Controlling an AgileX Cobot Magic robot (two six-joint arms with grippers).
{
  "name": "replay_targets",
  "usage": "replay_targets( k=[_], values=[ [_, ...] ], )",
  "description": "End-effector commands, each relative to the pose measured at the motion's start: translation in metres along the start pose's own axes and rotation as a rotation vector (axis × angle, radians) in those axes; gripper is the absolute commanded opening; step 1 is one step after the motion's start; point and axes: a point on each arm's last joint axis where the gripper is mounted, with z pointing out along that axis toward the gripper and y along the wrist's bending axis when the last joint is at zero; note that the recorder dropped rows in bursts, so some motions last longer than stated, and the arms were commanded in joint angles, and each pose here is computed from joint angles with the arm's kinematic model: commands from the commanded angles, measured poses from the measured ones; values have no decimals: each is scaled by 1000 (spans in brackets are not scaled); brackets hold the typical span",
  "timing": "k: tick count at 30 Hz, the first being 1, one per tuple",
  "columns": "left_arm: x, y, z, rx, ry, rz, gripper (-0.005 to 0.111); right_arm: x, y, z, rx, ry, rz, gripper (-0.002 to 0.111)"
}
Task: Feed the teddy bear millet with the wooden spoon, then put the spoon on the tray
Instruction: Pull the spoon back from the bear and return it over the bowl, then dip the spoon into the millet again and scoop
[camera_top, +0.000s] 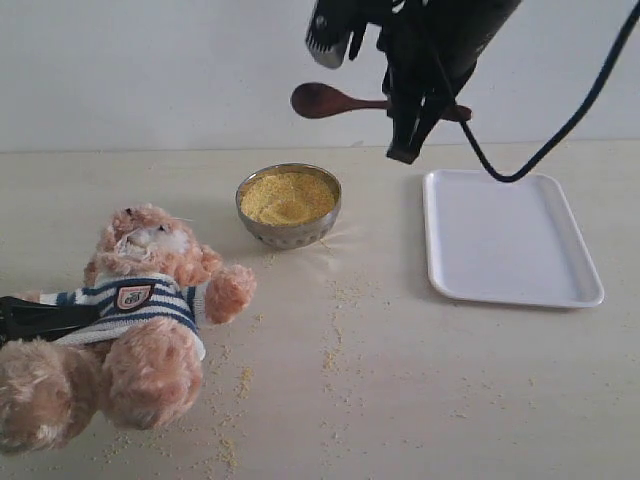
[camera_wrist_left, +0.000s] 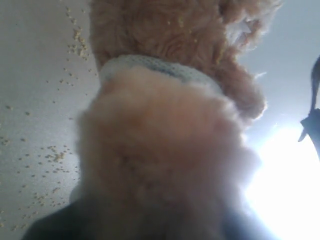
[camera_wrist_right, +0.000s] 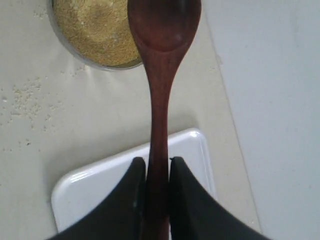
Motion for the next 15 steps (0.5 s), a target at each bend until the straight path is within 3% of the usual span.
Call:
replay_targets(
  k=[1, 4, 11, 15],
  values=[
    [-1, -4, 1, 42, 4, 9, 5, -15, -1, 40, -101, 11, -14, 0],
    [-1, -4, 1, 42, 4, 9, 5, -28, -8, 60, -138, 20, -37, 0],
    [-1, -4, 1, 42, 4, 9, 5, -18, -13, 104, -21, 207, -235, 0],
    [-1, -4, 1, 42, 4, 9, 5, -22, -11, 112, 2, 184, -260, 0]
  ],
)
